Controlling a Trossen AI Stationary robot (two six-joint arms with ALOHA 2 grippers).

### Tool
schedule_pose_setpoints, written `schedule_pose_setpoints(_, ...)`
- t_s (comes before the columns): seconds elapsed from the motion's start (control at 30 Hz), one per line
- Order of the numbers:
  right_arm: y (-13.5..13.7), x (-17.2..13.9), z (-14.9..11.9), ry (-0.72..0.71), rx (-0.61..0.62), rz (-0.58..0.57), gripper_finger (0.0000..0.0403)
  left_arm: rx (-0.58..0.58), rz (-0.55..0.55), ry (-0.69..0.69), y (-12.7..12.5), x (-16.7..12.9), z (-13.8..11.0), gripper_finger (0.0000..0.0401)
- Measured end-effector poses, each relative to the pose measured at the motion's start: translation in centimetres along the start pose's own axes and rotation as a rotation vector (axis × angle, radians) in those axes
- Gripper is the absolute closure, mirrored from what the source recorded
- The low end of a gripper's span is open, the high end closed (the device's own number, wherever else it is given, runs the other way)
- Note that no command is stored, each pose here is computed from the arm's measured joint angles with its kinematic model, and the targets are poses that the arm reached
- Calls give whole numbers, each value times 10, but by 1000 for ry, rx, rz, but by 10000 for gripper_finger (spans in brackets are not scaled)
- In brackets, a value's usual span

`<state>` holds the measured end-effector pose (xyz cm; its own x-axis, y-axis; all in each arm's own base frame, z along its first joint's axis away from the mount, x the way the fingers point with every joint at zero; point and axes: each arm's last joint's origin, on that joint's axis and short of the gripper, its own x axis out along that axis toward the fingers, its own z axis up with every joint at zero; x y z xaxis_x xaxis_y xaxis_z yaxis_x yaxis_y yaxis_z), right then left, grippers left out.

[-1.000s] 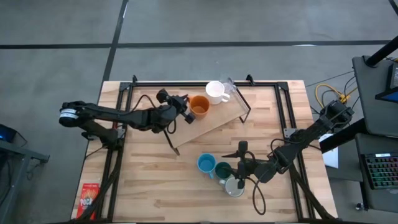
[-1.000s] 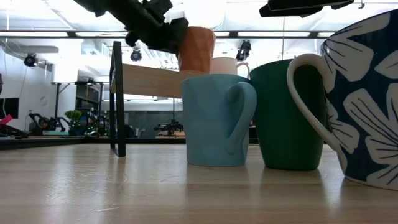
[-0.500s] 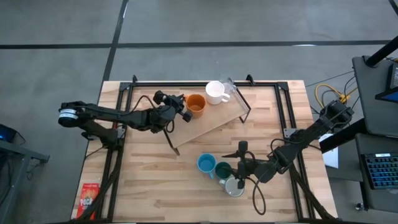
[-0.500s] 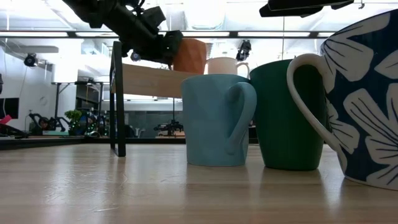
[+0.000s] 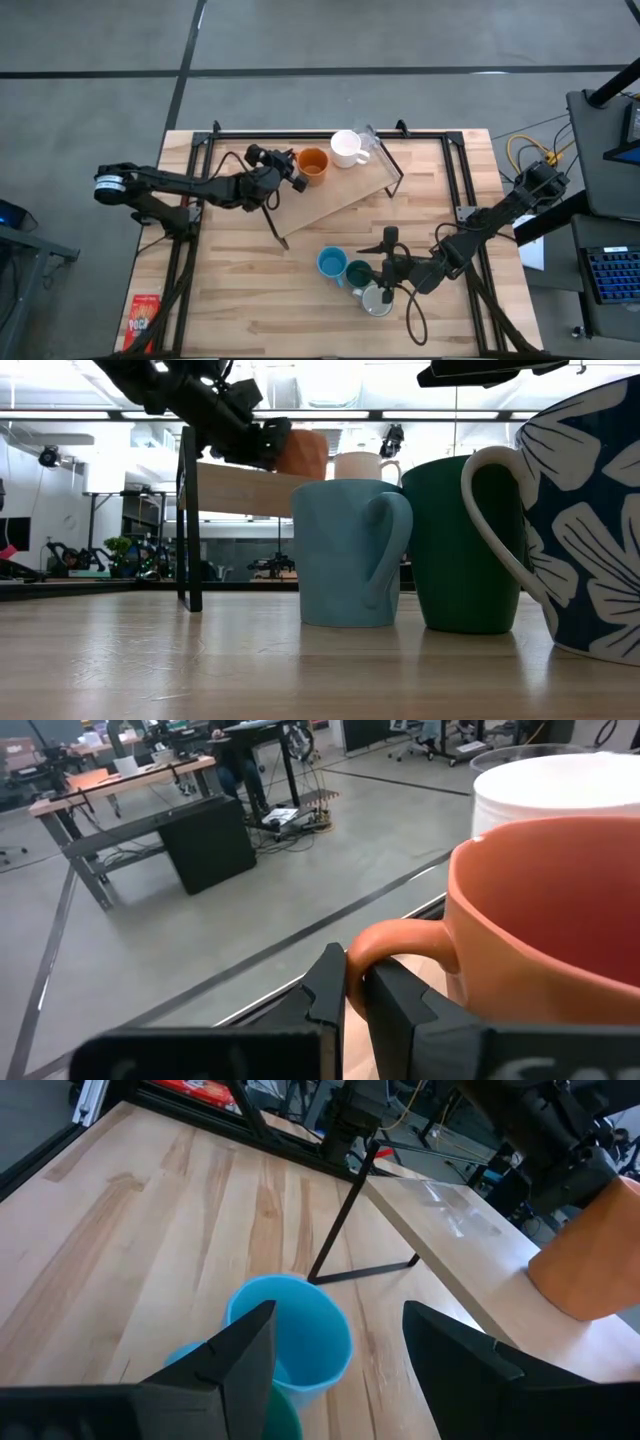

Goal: Stack small to large cups/mugs on shelf
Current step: Put the orange mug on the shelf

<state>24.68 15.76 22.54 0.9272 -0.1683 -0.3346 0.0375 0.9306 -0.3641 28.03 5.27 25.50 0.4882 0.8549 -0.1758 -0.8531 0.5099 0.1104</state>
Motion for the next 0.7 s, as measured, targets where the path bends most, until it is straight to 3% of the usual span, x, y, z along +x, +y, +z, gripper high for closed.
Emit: schedule_pose_setpoints(0.7, 0, 0, 0, -1, -1, 0, 193, -21, -25, -3, -3, 11, -5, 395)
